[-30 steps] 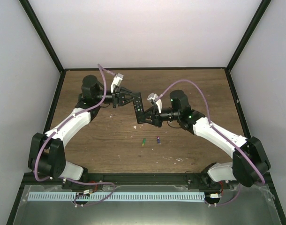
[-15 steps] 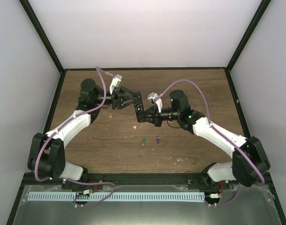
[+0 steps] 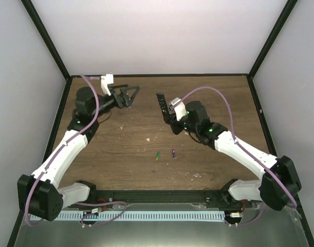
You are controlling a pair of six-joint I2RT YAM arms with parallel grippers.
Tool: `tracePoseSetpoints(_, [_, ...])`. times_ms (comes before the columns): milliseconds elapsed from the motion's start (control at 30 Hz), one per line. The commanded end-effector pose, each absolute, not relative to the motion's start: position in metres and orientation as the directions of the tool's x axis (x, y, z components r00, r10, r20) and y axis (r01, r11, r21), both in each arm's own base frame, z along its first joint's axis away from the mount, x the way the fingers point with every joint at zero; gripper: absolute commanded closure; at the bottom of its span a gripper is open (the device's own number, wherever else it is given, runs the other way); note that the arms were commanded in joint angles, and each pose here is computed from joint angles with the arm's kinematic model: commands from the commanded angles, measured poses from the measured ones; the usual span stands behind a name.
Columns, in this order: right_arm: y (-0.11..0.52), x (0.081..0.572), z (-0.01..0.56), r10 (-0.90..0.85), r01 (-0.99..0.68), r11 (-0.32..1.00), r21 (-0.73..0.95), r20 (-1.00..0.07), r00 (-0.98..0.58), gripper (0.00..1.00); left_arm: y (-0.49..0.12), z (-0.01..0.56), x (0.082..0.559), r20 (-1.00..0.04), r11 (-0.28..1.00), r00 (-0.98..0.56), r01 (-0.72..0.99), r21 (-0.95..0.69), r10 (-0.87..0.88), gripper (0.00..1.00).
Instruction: Load the batteries into the remote control
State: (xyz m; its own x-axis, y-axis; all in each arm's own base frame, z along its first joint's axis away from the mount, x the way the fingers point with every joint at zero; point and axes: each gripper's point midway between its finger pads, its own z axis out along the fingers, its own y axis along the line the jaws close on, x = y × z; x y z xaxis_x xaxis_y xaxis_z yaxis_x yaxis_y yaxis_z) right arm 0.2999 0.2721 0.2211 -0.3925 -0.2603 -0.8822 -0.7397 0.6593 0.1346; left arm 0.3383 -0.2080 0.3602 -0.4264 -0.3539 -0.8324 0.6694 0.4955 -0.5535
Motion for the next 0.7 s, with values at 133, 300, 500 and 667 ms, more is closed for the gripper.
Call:
tracePoseSetpoints(133, [0.254, 0.336, 0.239, -0.523, -0.449, 0.799, -0.401, -0.832, -0.187, 0.99, -0.17, 0.355, 0.371, -0.707, 0.668, -0.509, 0.301, -0.681, -0.491, 0.0])
tracePoseSetpoints(300, [0.257, 0.345, 0.247, -0.654, -0.292, 0.738, -0.608, -0.752, -0.086, 0.99, -0.176, 0.341, 0.37, -0.585, 0.59, -0.592, 0.217, -0.778, -0.555, 0.02])
tracePoseSetpoints(500, [0.257, 0.354, 0.269, -0.756, -0.068, 0.651, -0.756, -0.654, 0.026, 0.99, -0.176, 0.326, 0.366, -0.487, 0.511, -0.604, 0.148, -0.846, -0.631, 0.08])
tracePoseSetpoints(667, [0.269, 0.358, 0.264, -0.816, -0.015, 0.575, -0.818, -0.575, 0.064, 0.99, -0.172, 0.325, 0.363, -0.446, 0.468, -0.581, 0.124, -0.875, -0.681, 0.13])
